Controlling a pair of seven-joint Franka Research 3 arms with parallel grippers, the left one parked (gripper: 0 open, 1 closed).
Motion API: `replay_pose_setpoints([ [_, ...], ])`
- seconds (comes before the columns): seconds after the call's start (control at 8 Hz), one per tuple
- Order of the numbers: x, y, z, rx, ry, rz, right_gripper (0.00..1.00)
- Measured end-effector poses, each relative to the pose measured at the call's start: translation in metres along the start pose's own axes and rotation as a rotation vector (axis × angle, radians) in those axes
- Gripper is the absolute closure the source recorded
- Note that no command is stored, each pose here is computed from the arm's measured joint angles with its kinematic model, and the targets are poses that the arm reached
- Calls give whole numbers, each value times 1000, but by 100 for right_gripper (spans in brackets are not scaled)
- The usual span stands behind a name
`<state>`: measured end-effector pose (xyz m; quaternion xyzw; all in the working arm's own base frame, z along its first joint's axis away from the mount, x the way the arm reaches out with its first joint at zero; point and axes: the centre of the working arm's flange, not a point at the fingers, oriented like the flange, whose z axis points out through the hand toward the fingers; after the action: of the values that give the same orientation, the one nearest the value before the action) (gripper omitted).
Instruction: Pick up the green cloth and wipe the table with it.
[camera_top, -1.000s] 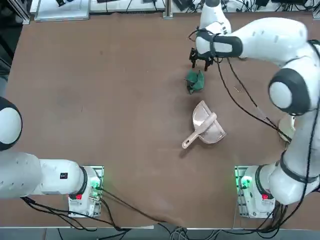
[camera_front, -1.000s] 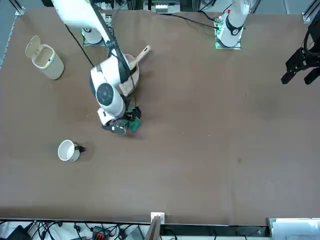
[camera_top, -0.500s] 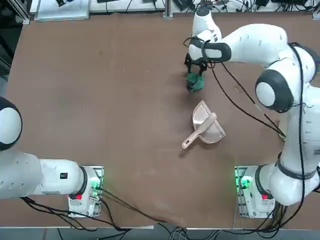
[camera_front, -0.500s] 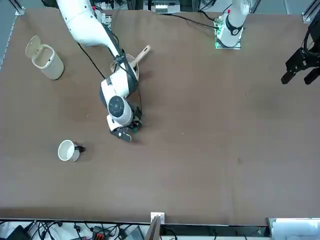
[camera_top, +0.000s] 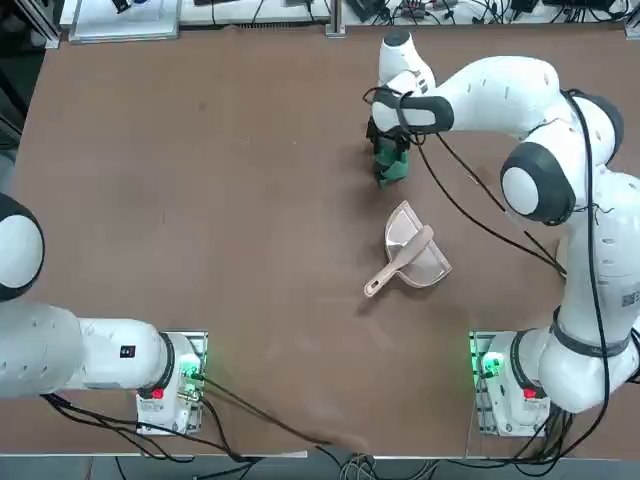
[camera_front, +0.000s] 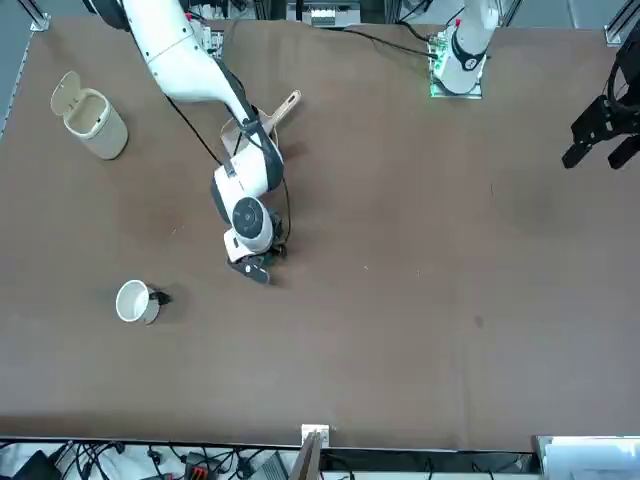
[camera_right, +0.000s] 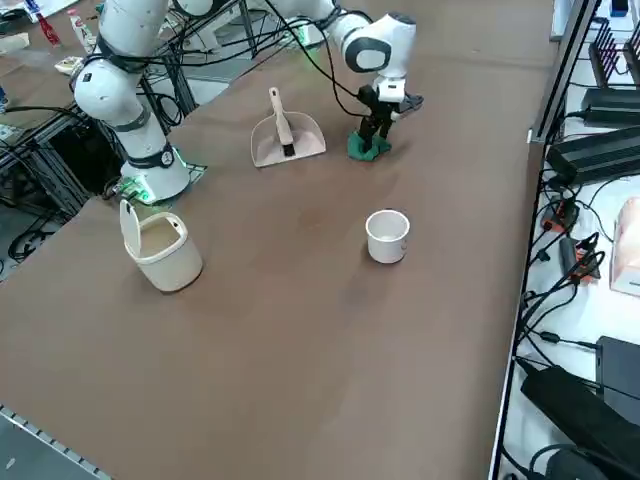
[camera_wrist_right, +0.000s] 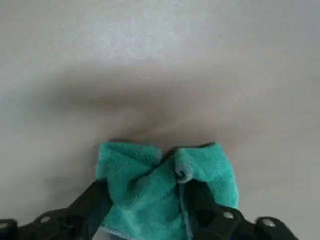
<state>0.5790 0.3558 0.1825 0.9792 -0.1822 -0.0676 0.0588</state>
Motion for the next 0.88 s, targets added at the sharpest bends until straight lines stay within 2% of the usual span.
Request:
replay_pose_setpoints([
  [0.38, 6, 10, -8, -31, -18, 15, 80],
  [0.5, 10, 17, -14, -51, -30, -1, 89],
  [0.88, 37, 68, -44, -124, -112, -115, 90],
])
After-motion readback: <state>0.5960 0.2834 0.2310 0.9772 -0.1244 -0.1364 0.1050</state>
